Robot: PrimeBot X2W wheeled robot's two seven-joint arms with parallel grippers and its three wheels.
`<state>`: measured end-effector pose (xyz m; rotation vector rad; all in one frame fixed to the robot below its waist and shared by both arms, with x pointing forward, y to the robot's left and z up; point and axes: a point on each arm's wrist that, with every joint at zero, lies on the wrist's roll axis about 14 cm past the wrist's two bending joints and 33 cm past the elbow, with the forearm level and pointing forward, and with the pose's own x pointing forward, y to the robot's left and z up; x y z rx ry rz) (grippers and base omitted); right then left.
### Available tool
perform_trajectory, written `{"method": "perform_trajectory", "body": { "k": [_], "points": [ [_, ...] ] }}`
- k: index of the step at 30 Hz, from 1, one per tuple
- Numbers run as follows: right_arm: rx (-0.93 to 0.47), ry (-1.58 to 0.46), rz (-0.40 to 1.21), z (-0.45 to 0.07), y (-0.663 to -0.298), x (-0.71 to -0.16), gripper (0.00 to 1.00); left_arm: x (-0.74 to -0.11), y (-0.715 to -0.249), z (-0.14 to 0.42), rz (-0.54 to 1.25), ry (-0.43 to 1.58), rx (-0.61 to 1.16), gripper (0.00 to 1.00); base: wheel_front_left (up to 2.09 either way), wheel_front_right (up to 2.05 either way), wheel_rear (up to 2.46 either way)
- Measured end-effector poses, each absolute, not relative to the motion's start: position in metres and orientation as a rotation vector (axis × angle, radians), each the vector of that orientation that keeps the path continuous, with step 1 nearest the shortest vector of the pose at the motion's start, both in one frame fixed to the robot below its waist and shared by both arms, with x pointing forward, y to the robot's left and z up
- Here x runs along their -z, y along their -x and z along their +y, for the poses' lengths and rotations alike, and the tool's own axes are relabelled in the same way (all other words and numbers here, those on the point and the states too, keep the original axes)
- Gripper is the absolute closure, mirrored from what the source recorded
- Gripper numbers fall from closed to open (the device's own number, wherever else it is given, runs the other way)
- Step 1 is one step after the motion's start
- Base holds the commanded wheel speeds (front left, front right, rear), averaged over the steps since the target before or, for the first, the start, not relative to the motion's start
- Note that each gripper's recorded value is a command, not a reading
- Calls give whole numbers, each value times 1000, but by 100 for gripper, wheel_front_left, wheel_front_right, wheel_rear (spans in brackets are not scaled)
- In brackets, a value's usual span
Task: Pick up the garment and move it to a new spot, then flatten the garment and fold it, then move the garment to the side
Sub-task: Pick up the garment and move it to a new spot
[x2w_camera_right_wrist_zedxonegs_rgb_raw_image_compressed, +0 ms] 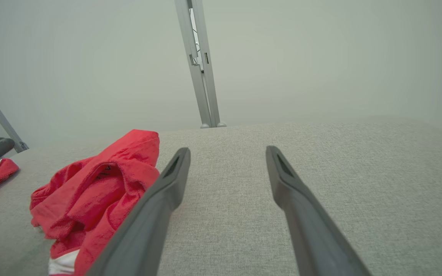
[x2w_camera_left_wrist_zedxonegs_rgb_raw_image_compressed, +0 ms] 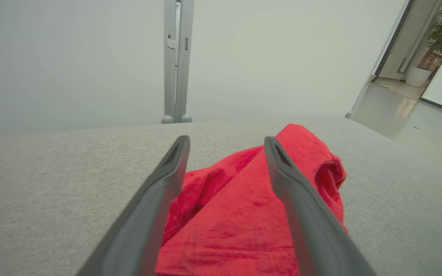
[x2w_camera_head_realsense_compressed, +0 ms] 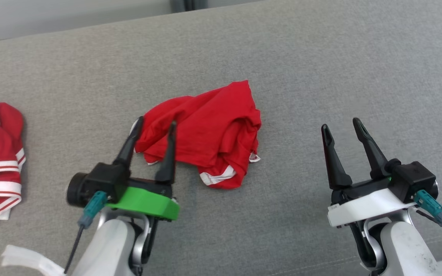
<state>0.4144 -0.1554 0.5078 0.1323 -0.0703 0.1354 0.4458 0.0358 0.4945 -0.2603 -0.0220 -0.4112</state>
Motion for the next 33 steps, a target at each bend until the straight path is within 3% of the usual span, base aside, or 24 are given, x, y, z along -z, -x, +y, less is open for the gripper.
{"method": "perform_trajectory", "body": {
  "k": [11, 33],
  "points": [
    [-224, -115, -81, -126, -411, -523, 0, -498, -418, 172, -43, 144, 51, 0, 0, 0, 0],
    [-163, -82, -92, -149, -375, -537, 0, -489, -378, 185, -7, 126, 32, 0, 0, 0, 0]
  ]
}}
